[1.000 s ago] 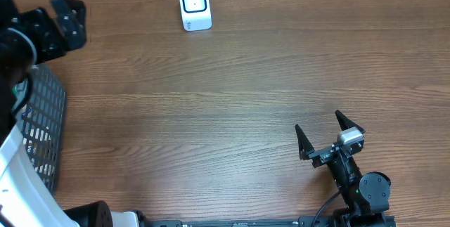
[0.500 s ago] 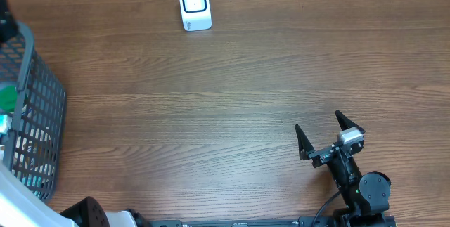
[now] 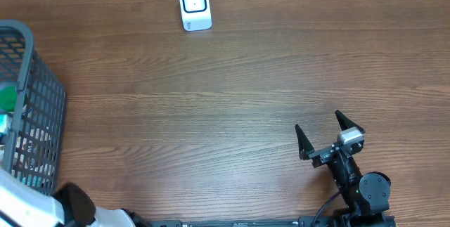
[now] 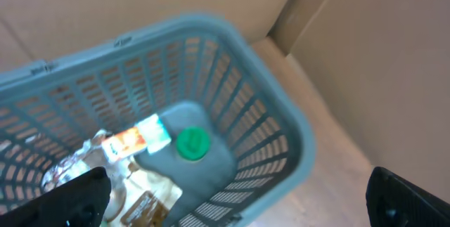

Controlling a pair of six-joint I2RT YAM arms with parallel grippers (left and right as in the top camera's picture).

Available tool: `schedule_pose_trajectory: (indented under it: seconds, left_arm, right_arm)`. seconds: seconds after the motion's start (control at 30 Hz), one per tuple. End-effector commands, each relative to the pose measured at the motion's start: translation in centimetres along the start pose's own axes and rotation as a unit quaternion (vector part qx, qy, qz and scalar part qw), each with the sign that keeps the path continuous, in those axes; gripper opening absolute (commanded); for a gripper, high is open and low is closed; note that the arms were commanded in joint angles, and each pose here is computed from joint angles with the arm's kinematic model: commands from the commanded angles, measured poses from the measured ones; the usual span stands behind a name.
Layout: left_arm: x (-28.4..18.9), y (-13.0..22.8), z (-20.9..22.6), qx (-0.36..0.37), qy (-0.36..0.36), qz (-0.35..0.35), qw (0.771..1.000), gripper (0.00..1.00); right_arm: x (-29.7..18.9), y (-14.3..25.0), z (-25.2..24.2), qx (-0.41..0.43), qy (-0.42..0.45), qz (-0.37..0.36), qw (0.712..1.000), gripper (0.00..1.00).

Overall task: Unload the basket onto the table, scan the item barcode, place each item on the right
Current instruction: 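Raise the left gripper and move it over the grey basket, then lower the left gripper into the basket and grasp the green-lidded jar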

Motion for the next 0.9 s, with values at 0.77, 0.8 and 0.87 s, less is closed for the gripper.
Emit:
schedule_pose_trajectory:
  seconds: [0.77,0.8,0.87]
  left_arm:
    - [24.6,9.5,2.4,0.13,0.005,0.289,0.949,0.8]
    - [24.7,9.8,2.6,0.13,0.004,0.294,0.947,0.82]
    - [25.0,10.3,3.3,0.127,-0.003,0.305,0.944,0.84]
  right_arm:
    - [0.0,0.2,0.0,0.003,-0.002,-0.001,1.0,1.0]
    - [0.0,0.2,0.0,0.003,-0.002,-0.001,1.0,1.0]
    - [0.0,0.2,0.0,0.003,-0.002,-0.001,1.0,1.0]
Point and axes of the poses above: each gripper's point midway between its finger pads, its own x axis out along the fingers, its own z axis along the line the jaws close on, y = z × x, the point moved 4 cm from there along -x, back along the fingers, and after that the axes turned 5 degrees about x, right-handed, at the moved point
